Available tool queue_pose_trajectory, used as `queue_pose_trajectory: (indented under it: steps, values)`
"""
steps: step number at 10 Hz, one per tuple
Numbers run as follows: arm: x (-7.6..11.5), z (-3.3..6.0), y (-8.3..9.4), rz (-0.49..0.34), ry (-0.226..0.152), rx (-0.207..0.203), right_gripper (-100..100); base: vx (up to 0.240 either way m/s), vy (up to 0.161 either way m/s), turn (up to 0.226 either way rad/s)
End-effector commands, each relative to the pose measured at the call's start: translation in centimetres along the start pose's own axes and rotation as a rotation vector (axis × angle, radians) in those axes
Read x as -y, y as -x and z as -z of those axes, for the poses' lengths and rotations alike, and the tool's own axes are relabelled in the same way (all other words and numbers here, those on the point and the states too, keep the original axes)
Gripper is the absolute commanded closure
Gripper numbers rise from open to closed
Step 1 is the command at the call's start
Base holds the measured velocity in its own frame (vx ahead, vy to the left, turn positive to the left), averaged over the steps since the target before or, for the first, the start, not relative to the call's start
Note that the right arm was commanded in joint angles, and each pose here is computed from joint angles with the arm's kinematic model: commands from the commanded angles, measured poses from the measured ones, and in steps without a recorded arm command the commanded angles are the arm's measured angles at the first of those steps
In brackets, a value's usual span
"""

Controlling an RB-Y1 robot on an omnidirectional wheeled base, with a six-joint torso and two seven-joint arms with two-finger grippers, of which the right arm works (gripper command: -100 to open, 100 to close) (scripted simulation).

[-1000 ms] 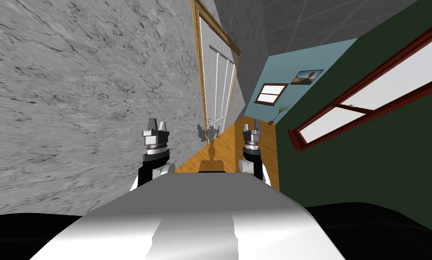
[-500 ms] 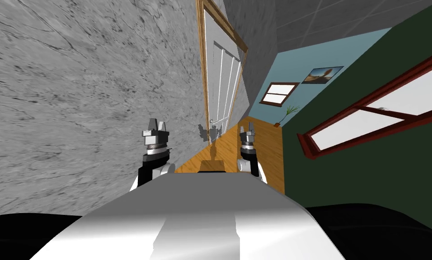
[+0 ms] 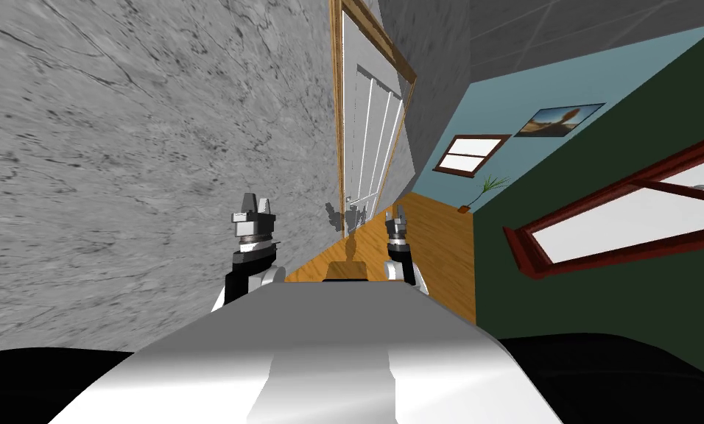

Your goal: Pull the door open

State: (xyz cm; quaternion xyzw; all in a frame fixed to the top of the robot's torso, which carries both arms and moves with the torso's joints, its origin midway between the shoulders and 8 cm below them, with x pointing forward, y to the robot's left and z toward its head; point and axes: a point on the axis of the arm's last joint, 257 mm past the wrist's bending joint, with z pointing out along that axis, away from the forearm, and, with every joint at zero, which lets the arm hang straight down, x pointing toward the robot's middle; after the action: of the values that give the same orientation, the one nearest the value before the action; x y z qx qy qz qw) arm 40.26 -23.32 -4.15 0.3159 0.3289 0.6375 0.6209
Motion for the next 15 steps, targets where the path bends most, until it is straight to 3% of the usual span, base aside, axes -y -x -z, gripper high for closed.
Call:
queue_pose_trajectory:
  steps: [1,6,15]
  values:
    - [1.5,0.26,0.1,-0.011,-0.020,-0.011,-100,0.097,-0.026,0.123]
    - [4.9,1.17,-0.2,-0.032,-0.072,-0.028,-100,0.064,-0.028,0.109]
    - [12.4,3.96,-0.1,-0.068,-0.194,-0.062,-100,0.064,-0.037,0.121]
